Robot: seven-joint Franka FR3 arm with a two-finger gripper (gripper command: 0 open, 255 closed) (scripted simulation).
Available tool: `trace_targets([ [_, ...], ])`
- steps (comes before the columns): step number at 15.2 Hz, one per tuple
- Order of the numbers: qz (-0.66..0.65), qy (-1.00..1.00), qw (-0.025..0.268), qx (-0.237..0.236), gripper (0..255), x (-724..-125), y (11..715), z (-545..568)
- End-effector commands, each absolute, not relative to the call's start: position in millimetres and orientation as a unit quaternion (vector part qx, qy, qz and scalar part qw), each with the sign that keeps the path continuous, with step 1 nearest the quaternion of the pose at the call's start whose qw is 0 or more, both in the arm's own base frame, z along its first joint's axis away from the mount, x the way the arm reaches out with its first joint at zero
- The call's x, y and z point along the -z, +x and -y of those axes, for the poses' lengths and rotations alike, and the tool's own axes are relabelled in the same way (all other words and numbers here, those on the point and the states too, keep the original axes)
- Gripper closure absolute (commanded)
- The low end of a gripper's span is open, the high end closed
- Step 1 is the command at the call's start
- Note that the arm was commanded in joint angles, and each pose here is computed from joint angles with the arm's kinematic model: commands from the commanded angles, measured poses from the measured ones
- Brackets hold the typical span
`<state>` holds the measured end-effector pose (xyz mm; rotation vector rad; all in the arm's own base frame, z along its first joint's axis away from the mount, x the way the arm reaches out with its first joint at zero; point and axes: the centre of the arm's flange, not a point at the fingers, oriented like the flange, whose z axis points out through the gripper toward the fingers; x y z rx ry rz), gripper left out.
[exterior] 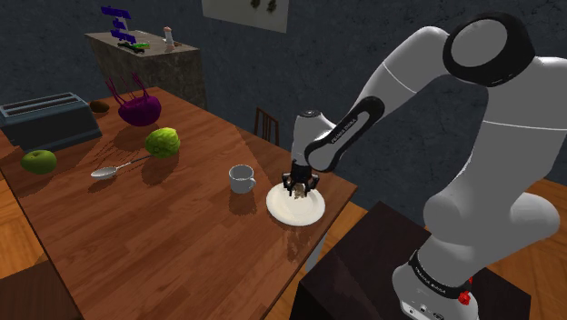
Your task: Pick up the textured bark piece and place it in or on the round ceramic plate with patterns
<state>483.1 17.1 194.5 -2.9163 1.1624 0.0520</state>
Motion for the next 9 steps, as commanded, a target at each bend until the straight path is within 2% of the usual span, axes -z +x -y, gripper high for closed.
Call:
trace_targets([
  [1, -0.370, -0.929, 0.001, -0.016, 255, -184, 483, -16],
  [9, -0.370, -0.929, 0.001, -0.016, 255, -144, 483, -16],
])
